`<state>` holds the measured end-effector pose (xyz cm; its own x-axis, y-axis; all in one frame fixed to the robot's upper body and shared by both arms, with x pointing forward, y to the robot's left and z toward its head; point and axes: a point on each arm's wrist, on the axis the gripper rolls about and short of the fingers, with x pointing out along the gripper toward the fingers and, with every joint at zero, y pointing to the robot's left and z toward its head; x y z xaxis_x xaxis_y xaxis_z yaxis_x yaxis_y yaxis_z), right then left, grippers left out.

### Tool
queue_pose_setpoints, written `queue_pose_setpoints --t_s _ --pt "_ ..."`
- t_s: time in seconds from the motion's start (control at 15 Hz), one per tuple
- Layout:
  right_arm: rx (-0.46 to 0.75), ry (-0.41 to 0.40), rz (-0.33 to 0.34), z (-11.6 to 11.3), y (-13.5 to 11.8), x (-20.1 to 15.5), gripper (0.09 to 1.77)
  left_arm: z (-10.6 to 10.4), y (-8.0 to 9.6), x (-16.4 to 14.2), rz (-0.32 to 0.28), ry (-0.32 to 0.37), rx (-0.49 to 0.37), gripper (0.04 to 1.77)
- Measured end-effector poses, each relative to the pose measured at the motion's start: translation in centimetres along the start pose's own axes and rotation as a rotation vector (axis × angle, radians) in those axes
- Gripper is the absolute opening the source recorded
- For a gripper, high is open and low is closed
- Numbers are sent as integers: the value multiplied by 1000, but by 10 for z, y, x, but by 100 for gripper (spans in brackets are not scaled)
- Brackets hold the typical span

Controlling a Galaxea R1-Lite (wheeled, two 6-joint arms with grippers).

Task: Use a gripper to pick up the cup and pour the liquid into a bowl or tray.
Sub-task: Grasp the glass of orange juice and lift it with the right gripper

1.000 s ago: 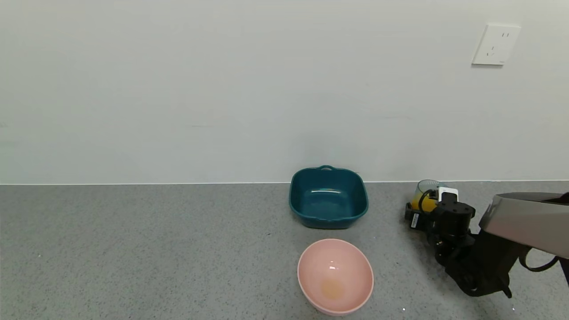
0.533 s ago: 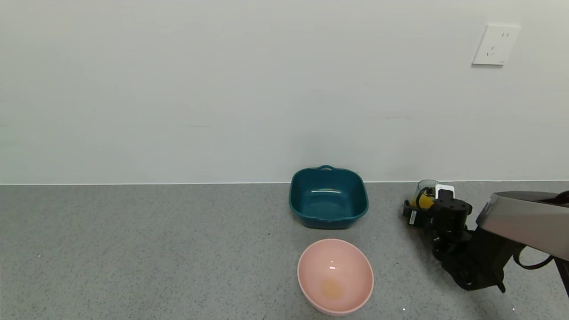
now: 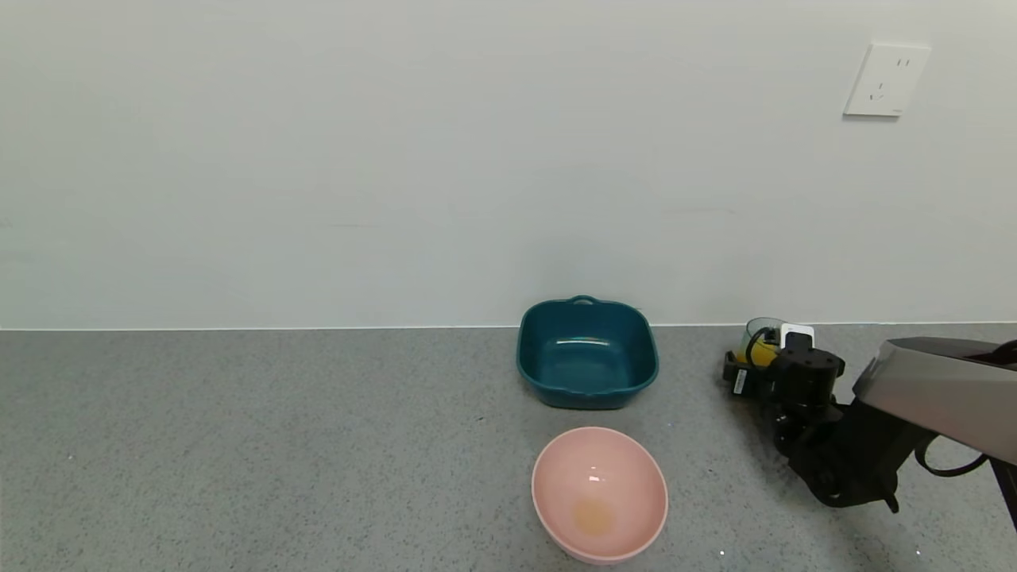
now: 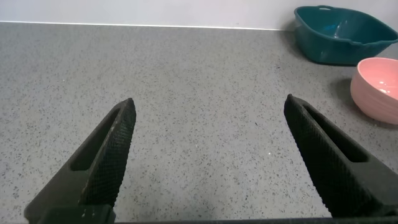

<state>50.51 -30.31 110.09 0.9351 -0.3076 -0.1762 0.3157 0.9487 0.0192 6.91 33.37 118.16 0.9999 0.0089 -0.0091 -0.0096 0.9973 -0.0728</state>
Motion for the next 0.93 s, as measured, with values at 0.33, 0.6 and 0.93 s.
queue_pose_setpoints --t_s 0.33,0.6,0.93 --pt "1 -5 2 0 1 1 138 0 0 0 0 0 0 172" --pt "1 -4 1 0 1 1 137 0 0 0 0 0 0 172" --pt "1 -4 2 1 1 0 137 0 0 0 0 0 0 172"
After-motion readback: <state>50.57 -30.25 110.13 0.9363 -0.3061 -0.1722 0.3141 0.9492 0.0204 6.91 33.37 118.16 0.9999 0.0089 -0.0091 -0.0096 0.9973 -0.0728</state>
